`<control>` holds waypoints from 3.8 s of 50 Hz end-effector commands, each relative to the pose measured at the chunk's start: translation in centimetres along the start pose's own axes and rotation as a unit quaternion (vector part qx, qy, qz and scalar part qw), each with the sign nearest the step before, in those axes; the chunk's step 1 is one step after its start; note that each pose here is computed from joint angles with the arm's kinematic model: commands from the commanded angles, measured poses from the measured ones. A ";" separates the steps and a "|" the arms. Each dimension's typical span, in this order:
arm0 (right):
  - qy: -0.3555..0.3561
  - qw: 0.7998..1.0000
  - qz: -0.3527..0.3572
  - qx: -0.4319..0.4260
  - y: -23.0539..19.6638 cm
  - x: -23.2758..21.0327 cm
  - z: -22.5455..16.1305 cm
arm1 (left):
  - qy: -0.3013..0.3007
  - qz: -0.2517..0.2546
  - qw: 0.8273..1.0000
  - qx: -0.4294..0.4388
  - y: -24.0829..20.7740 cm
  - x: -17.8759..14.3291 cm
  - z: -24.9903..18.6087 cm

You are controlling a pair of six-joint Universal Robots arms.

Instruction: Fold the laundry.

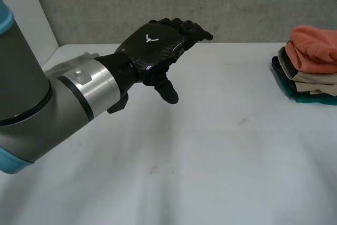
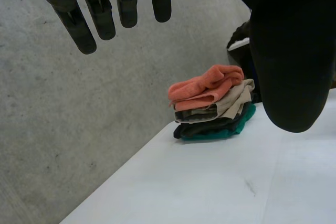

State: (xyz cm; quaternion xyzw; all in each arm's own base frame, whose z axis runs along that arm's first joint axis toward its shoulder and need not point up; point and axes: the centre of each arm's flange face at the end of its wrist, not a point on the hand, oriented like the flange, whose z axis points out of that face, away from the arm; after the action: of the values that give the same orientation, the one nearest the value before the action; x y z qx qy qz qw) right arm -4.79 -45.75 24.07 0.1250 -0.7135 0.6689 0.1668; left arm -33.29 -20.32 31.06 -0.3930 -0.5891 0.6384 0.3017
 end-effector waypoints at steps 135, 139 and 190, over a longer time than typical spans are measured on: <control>-0.510 0.844 -0.043 -0.162 -6.6 -31.4 -19.4 | -0.187 -0.003 0.956 -0.226 14.8 -3.2 -9.3; -0.517 0.838 -0.054 -0.166 -5.9 -31.9 -19.6 | -0.191 -0.002 0.956 -0.224 14.7 -3.4 -9.3; -0.437 0.882 0.047 0.172 -24.2 -23.3 -31.5 | -0.214 -0.104 0.951 -0.199 19.1 -6.7 -3.2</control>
State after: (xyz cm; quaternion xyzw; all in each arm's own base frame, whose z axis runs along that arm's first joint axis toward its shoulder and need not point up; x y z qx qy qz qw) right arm 28.64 -16.82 38.22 0.4087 -0.5971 0.6517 -0.2273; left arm -25.02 -27.38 12.31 -0.2348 -0.7981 0.5362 0.1427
